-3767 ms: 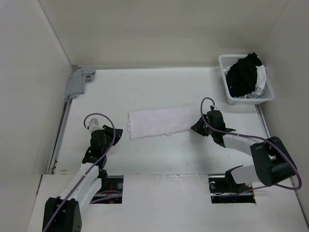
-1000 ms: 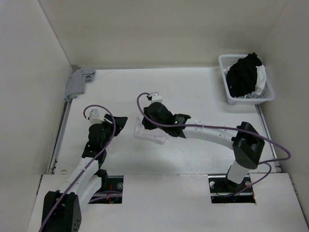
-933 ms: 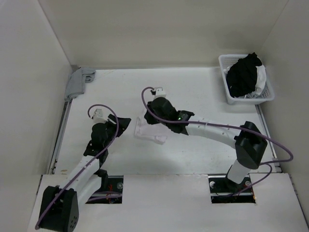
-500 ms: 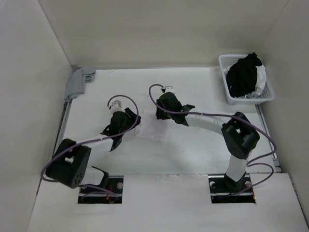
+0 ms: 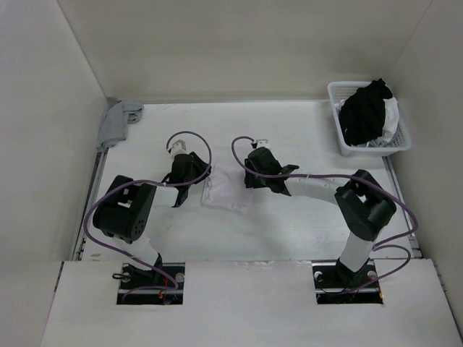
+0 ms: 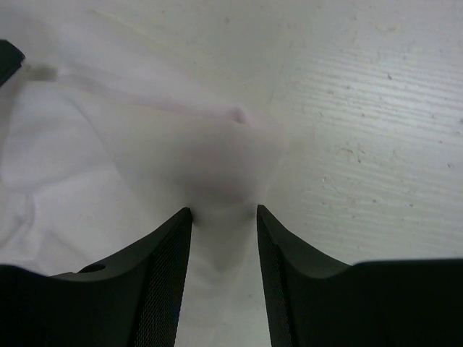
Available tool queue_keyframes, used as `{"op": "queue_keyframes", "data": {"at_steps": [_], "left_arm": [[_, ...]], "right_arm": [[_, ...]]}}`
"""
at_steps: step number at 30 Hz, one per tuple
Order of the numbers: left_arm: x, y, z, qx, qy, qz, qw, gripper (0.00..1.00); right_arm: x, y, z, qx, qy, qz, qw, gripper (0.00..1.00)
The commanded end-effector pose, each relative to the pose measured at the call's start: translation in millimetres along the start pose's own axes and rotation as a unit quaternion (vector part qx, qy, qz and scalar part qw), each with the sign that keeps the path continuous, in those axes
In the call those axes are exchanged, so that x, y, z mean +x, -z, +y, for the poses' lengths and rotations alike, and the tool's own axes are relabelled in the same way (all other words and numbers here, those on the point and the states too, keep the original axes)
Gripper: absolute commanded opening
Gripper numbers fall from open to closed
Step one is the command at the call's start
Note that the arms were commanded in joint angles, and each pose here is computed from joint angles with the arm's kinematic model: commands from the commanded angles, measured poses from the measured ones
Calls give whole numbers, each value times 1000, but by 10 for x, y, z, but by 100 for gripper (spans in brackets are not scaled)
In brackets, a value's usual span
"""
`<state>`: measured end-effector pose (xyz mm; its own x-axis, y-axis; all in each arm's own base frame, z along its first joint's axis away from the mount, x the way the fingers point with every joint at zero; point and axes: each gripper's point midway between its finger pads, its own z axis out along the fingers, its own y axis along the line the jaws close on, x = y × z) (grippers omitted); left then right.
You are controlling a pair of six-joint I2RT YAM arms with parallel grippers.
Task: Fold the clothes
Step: Fold the tank top
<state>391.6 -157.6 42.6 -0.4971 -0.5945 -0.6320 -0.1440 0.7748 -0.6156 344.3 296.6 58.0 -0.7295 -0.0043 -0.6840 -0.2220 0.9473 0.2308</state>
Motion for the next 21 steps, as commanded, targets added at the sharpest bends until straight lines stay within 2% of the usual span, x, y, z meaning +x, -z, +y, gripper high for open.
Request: {"op": "queue_keyframes", "data": {"at_steps": [1, 7, 12, 16, 21], "left_arm": [[-157, -29, -358, 61, 5, -16, 998, 30], [-101, -18, -278, 50, 14, -7, 999, 23], [-66, 33, -195, 26, 19, 4, 999, 21], [-157, 128, -44, -7, 20, -27, 999, 31], [-108, 144, -96, 1, 19, -23, 1000, 32]], "right_arm": [[-270, 210, 111, -31, -20, -54, 998, 46], [-176, 381, 64, -45, -36, -61, 996, 46], [-91, 497, 161, -61, -33, -58, 996, 47], [36, 516, 187, -65, -33, -48, 996, 47], [162, 519, 206, -69, -32, -37, 996, 47]]}}
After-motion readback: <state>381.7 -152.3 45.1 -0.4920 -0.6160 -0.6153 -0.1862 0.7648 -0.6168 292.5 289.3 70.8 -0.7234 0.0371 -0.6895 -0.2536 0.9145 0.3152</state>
